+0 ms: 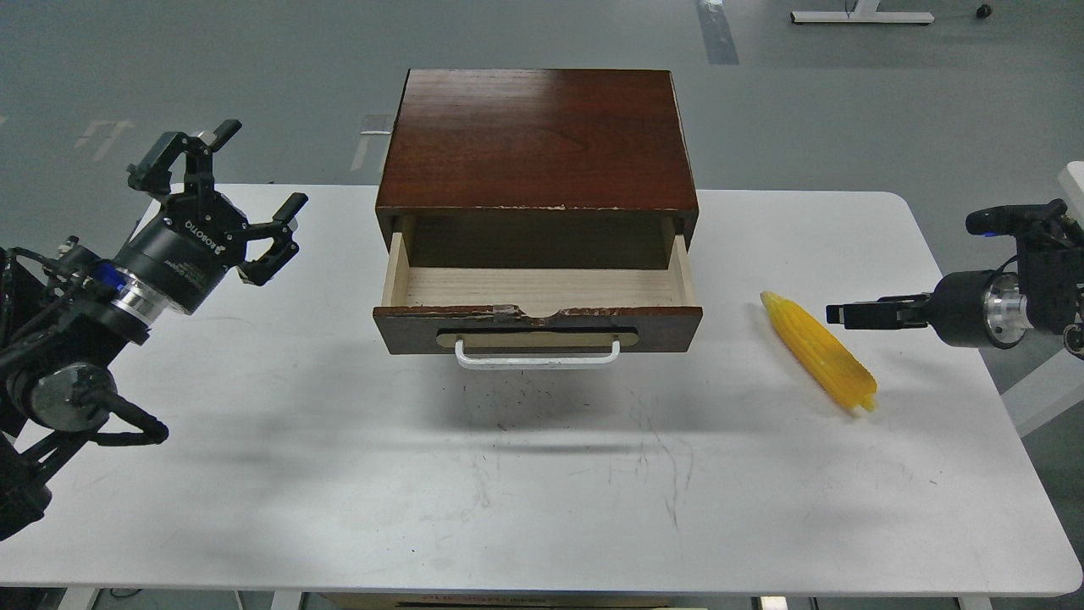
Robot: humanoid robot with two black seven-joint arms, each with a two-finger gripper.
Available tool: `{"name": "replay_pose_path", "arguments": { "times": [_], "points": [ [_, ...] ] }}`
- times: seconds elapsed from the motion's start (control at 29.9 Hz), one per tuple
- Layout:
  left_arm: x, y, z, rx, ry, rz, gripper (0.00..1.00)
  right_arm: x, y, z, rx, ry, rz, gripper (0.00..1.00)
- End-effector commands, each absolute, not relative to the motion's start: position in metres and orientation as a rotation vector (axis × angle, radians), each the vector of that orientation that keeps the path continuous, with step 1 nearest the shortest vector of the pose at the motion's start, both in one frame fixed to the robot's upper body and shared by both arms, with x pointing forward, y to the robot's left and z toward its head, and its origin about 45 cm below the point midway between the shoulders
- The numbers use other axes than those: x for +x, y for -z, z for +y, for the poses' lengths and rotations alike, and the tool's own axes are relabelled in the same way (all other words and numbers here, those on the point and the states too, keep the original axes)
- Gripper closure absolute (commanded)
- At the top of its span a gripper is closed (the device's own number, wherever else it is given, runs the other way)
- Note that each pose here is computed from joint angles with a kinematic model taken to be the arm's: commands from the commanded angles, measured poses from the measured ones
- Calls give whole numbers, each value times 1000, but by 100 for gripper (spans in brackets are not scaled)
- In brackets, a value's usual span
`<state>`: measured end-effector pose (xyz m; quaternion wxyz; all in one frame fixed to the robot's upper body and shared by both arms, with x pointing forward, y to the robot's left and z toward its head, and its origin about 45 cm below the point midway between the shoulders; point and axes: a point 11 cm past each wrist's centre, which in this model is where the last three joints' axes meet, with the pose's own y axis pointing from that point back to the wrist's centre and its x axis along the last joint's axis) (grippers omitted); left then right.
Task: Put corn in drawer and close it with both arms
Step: 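Close the right gripper around the yellow corn cob, then lift the corn cob with the right gripper and carry it over the drawer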
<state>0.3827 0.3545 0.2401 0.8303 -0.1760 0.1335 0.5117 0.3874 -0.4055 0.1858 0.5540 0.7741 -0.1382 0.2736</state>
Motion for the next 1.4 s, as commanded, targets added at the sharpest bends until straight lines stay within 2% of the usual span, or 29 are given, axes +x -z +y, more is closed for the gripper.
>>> {"name": "replay_pose_path", "arguments": {
  "times": [0.0, 0.37, 0.53, 0.57, 0.67, 0.74, 0.77, 0.8, 0.87, 0.97, 1.04, 1.2, 1.37],
  "points": [
    [383, -240, 355, -371, -1086, 283, 0, 389, -175, -397, 1822, -667, -298, 1],
    [383, -240, 355, -368, -1085, 282, 0, 387, -150, -377, 1817, -660, -208, 2],
    [383, -240, 354, -369, -1084, 283, 0, 380, -142, -381, 1805, -639, -174, 8],
    [383, -240, 354, -369, -1084, 283, 0, 378, -140, -382, 1804, -633, -166, 11],
    [383, -240, 354, -369, -1084, 283, 0, 377, -139, -381, 1807, -632, -164, 31],
    [383, -240, 354, -369, -1084, 283, 0, 377, -139, -381, 1806, -631, -162, 38],
    [383, -240, 355, -368, -1085, 282, 0, 376, -139, -381, 1804, -630, -158, 48],
    [383, -240, 355, -368, -1085, 282, 0, 376, -138, -382, 1804, -629, -158, 53],
    [382, -240, 355, -365, -1083, 280, 0, 376, -139, -382, 1804, -629, -158, 69],
    [382, -240, 354, -356, -1079, 274, 0, 376, -142, -385, 1800, -631, -163, 77],
    [382, -240, 354, -352, -1078, 272, 0, 378, -145, -385, 1798, -637, -165, 87],
    [382, -240, 354, -355, -1078, 270, 0, 396, -180, -380, 1798, -729, -214, 87],
    [383, -243, 356, -358, -1082, 264, 0, 438, -277, -364, 1755, -949, -312, 86]
  ]
}}
